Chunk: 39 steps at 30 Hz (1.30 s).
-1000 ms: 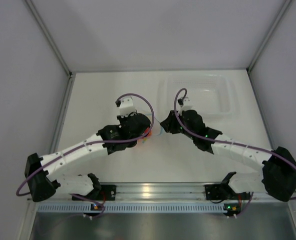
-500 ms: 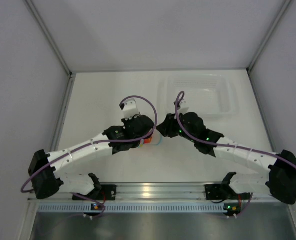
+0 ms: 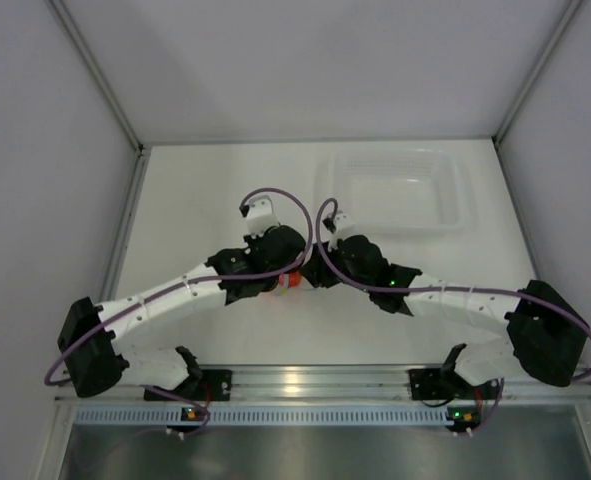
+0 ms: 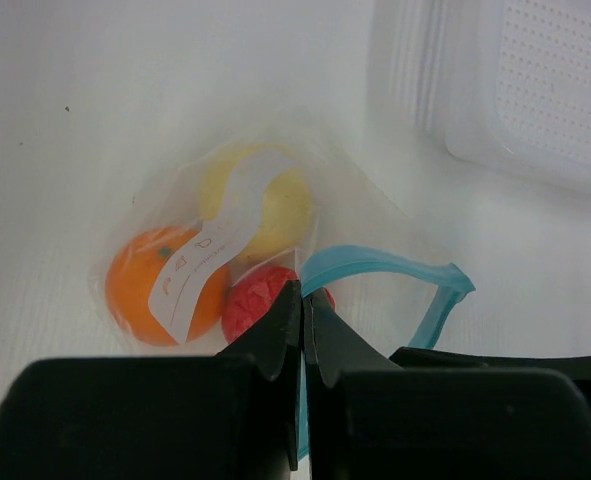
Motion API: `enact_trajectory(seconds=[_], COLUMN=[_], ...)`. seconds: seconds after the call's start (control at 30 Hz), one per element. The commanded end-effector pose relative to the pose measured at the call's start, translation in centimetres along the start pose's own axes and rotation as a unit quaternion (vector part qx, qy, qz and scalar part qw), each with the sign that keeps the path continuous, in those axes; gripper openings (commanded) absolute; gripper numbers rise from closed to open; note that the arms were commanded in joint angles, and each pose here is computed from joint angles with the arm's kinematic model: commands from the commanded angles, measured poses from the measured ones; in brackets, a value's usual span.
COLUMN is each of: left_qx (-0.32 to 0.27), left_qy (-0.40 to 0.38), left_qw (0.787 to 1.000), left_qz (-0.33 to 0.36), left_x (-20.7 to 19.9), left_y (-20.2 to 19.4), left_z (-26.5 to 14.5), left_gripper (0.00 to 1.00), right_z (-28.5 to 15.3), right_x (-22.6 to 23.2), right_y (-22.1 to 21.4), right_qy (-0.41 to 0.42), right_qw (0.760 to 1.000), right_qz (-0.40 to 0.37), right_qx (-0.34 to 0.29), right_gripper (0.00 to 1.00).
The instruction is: Open the zip-top bag and remove the fake food
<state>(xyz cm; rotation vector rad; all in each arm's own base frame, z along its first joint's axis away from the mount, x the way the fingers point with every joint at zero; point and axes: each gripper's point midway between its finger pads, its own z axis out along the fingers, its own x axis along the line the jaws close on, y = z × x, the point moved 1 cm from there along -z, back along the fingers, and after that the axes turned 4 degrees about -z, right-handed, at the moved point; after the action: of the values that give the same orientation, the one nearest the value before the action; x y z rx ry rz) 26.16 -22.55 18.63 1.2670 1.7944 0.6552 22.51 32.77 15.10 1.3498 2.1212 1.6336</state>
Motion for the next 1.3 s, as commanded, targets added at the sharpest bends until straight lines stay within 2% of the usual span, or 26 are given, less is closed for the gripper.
enact_trajectory(seconds=[0.0, 0.3, 0.47, 0.8, 0.97, 1.1, 1.27], left_qx=[0.003, 0.046, 0.071, 0.091, 0.091, 0.089, 0.110], left_qy=[-0.038, -0.085, -0.131, -0.189, -0.186, -0.172, -0.151], left_qw=[0.999, 0.992, 0.980, 0.958, 0.955, 0.955, 0.957], left_qz=[-0.034, -0.082, -0.134, -0.197, -0.211, -0.225, -0.224], left_x=[-1.6, -3.0, -4.8, -7.8, -6.6, -4.5, -2.6], left_y=[1.0, 0.1, -0.2, 1.0, 0.7, 0.8, -0.8], left_z=[-0.2, -0.2, -1.1, -2.5, -2.6, -1.9, -0.2], left_gripper=[0.00, 0.00, 0.00, 0.00, 0.00, 0.00, 0.00], right_z=[0.7, 1.1, -0.7, -3.3, -4.5, -4.2, -3.4], right_x=[1.8, 2.2, 1.0, -2.3, -3.0, -3.0, -2.5], right_y=[3.3, 2.3, 2.9, 1.8, 1.9, 0.4, 0.2], right_qy=[0.018, 0.036, 0.005, -0.070, -0.092, -0.086, -0.076], right_qw=[0.998, 0.995, 0.994, 0.994, 0.991, 0.990, 0.989], right_qz=[-0.019, -0.032, -0.037, -0.055, -0.079, -0.114, -0.123], right_qx=[-0.058, -0.083, -0.100, -0.068, -0.050, 0.011, 0.026], right_gripper=[0.36, 0.36, 0.36, 0.37, 0.39, 0.42, 0.46])
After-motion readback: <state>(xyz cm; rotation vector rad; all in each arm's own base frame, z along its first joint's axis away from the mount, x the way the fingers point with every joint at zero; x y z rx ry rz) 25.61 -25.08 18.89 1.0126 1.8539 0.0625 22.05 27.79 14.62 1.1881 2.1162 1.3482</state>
